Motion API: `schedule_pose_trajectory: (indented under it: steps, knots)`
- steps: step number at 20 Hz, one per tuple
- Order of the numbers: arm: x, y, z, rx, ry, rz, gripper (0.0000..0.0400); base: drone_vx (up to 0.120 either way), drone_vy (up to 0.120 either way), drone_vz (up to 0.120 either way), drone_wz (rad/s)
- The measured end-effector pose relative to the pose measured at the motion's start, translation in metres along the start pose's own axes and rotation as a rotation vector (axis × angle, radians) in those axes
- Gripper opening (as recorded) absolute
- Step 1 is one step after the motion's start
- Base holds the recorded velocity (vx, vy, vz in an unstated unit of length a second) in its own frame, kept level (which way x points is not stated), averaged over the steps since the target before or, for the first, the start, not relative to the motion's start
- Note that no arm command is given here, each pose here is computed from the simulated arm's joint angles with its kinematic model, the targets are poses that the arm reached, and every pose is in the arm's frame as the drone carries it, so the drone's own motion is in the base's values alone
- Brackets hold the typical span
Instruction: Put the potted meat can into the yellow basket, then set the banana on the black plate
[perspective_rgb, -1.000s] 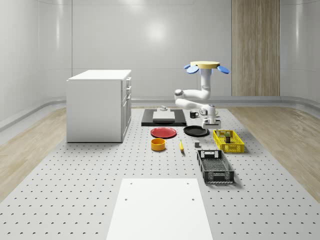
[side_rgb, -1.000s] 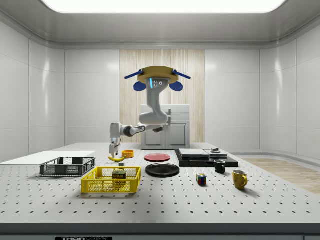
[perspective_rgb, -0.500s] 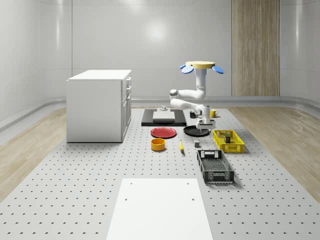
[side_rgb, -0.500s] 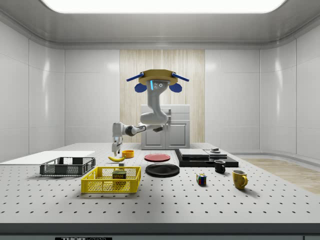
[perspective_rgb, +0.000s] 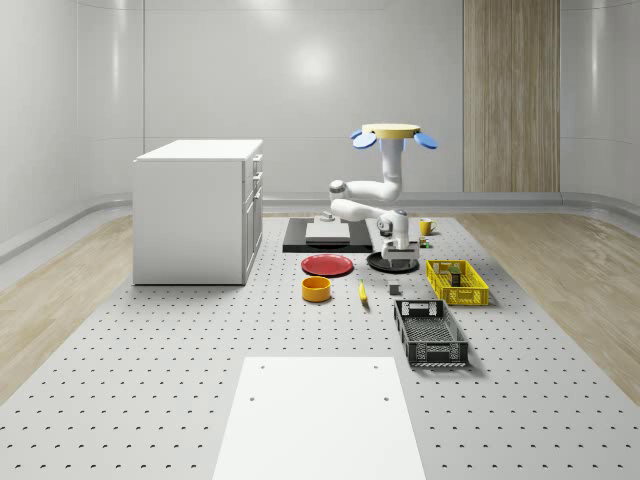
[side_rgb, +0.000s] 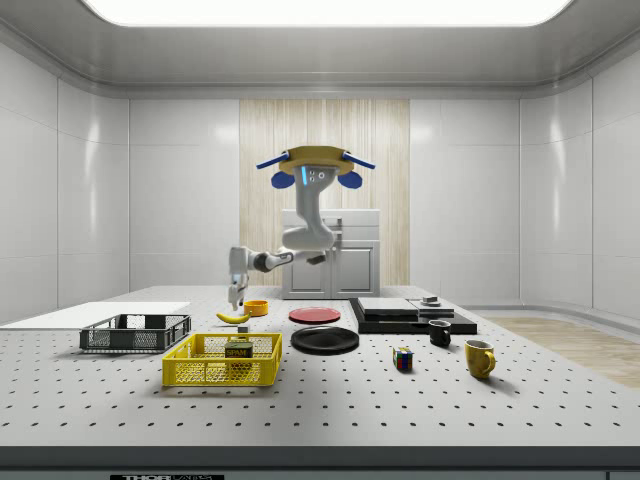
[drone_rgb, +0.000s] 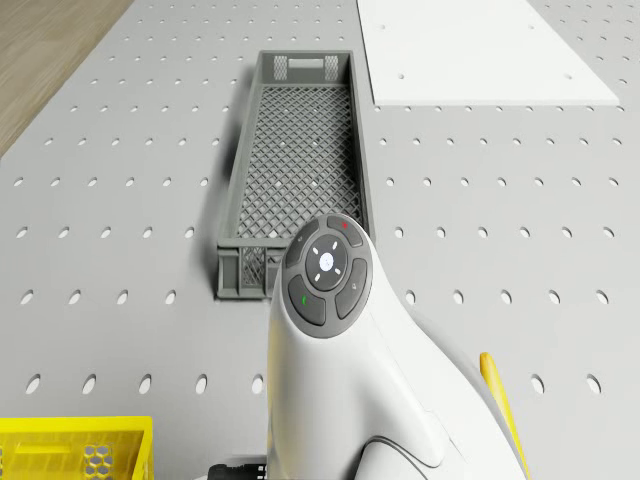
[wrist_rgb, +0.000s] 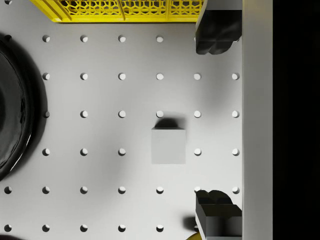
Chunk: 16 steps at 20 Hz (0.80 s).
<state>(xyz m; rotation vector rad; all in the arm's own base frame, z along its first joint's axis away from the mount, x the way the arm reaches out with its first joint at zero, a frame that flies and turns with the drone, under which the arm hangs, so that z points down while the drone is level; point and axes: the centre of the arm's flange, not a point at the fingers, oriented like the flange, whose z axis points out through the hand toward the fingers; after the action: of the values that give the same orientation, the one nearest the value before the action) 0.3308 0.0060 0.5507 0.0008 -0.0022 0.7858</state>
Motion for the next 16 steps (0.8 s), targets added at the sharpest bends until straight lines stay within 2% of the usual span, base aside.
schedule_pose_trajectory:
  steps: [2, 4, 9, 16]
  knots:
    - [0.0000, 0.0000, 0.0000, 0.000, 0.000, 0.000, 0.0400, 0.000, -0.120, -0.100, 0.000]
    - [0.0000, 0.0000, 0.0000, 0.000, 0.000, 0.000, 0.0400, 0.000, -0.120, 0.000, 0.000]
    - [0.0000, 0.0000, 0.0000, 0.000, 0.000, 0.000, 0.0400, 0.000, -0.120, -0.112, 0.000]
    - [0.0000, 0.0000, 0.0000, 0.000, 0.000, 0.000, 0.0400, 0.000, -0.120, 0.000, 0.000]
